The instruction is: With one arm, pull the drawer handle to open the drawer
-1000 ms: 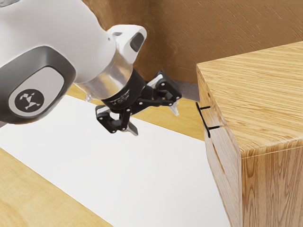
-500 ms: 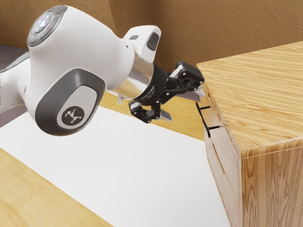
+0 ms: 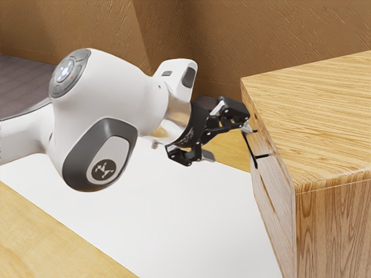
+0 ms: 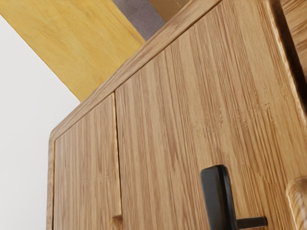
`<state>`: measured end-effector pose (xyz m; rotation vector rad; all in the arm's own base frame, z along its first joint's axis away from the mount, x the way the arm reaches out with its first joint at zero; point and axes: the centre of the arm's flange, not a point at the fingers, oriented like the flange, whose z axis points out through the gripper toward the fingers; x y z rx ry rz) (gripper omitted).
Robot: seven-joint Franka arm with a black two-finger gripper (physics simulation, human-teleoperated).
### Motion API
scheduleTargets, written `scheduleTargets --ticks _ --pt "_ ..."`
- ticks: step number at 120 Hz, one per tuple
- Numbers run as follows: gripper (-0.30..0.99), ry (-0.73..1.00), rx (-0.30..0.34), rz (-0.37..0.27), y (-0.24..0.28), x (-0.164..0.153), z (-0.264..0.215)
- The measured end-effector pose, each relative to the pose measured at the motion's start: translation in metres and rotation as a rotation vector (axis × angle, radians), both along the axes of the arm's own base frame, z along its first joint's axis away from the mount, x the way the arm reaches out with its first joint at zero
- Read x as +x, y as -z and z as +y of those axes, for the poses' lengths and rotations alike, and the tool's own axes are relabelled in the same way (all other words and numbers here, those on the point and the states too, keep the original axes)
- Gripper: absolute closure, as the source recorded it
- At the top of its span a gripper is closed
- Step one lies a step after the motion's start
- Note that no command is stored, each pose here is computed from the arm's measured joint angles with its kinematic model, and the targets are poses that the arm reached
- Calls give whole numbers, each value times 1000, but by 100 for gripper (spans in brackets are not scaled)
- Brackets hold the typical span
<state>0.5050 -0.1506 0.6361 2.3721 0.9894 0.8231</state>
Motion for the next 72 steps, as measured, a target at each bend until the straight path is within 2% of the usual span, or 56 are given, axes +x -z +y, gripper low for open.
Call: scheduleTargets --ticks 72 --pt "0 9 -9 29 23 4 -7"
